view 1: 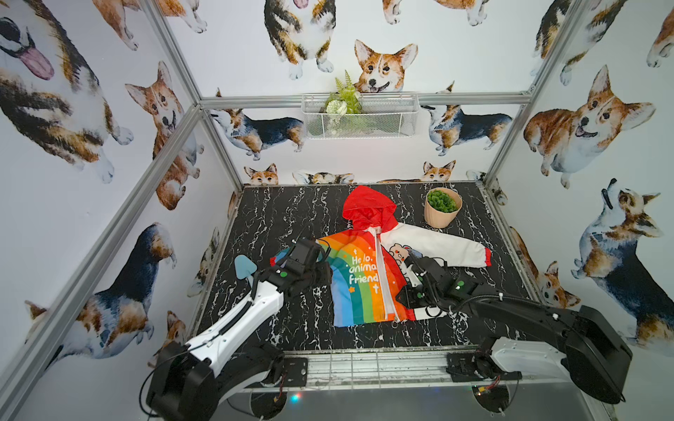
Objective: Unzip the jacket
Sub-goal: Smooth out the jacket at the center of the board.
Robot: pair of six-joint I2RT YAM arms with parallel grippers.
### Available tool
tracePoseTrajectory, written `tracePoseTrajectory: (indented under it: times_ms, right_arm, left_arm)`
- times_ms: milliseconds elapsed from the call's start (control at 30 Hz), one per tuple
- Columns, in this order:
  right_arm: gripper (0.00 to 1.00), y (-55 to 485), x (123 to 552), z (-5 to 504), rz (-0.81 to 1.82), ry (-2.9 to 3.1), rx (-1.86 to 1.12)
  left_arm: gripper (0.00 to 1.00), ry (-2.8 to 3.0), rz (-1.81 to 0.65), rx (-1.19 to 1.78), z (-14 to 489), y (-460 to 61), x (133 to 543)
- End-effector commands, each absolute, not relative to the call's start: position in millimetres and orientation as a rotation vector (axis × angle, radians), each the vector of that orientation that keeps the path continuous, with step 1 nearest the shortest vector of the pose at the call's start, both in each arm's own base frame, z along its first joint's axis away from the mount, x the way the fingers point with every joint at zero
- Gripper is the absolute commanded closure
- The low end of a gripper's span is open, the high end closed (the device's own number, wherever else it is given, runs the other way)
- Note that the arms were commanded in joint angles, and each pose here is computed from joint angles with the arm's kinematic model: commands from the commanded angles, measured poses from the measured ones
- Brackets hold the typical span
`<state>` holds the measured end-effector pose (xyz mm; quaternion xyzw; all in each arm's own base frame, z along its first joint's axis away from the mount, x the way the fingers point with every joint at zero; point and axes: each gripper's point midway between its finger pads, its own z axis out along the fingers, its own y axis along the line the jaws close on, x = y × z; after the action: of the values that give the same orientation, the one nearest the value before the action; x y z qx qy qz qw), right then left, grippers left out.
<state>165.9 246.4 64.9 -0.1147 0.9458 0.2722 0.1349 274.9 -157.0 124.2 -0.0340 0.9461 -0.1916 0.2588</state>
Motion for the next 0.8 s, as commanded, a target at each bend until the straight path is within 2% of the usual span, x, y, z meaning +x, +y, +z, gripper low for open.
tracePoseTrajectory:
  times_ms: [0, 233, 400, 533, 767]
  right_arm:
    - [0.78, 277, 164, 72, 0.886, 2.723, -0.367]
    - [0.76, 283, 152, 46, 0.826, 2.821, -0.404]
    - [0.70, 278, 157, 31, 0.707, 2.859, -0.373]
    - [0.68, 274, 164, 27, 0.651, 2.863, -0.310]
    - [0.64, 278, 165, 23, 0.713, 2.877, -0.261]
  left_arm:
    - [0.57, 2.428, -0.650, -0.040, 149, -181, 331]
    - [0.61, 2.436, -0.662, -0.038, 129, -216, 409]
    - [0.63, 2.509, -0.642, -0.006, 96, -233, 445]
    - [0.62, 2.552, -0.652, -0.011, 73, -236, 452]
    - [0.62, 2.595, -0.634, 0.001, 55, -235, 448]
